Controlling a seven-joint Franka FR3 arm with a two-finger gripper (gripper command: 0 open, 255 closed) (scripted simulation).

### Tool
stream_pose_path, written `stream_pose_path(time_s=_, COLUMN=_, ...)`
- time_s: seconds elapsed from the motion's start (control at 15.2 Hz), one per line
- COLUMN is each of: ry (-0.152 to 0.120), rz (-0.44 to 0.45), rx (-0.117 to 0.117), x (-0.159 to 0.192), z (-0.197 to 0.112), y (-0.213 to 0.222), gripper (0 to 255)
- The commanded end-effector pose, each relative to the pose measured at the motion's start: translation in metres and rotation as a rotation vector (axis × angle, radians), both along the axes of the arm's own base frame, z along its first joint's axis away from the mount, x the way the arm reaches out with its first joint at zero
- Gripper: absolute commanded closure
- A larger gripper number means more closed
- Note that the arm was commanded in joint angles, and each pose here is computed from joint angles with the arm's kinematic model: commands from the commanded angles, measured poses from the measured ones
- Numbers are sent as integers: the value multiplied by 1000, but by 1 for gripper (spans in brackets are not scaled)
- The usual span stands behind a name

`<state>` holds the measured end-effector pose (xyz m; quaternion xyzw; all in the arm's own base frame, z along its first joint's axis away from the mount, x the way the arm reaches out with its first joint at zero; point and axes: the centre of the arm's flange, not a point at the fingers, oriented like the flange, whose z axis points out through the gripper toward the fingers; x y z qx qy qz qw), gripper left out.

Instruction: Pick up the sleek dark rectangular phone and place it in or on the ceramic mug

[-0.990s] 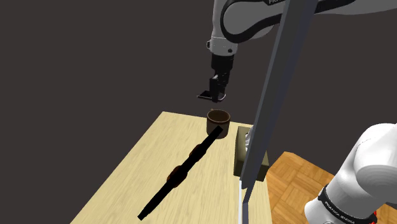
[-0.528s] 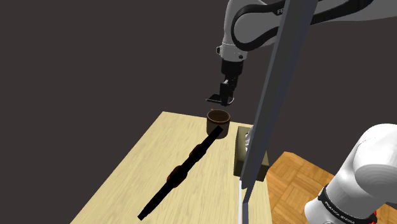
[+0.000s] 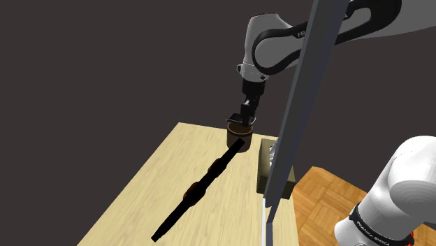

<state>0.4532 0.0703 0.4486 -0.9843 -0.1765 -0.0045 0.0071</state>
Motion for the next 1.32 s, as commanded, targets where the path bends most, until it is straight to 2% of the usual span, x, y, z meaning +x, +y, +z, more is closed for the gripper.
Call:
stream_pose_path(time_s=0.0, ry=-1, rz=0, rx=0, x=1, z=-10, y=0, gripper=255)
stream_pose_path(time_s=0.59, ry=-1, rz=0, rx=0, x=1, z=-13, y=0, gripper=255)
stream_pose_path(time_s=0.66, ry=-1, rz=0, rx=0, x=1, z=-13, y=0, gripper=0)
stream_pose_path(time_s=0.99, ry=-1, rz=0, rx=0, x=1, z=-13, y=0, gripper=0)
stream_pose_path(time_s=1.25, ry=-1, rz=0, rx=0, x=0, z=37, y=-1, gripper=0)
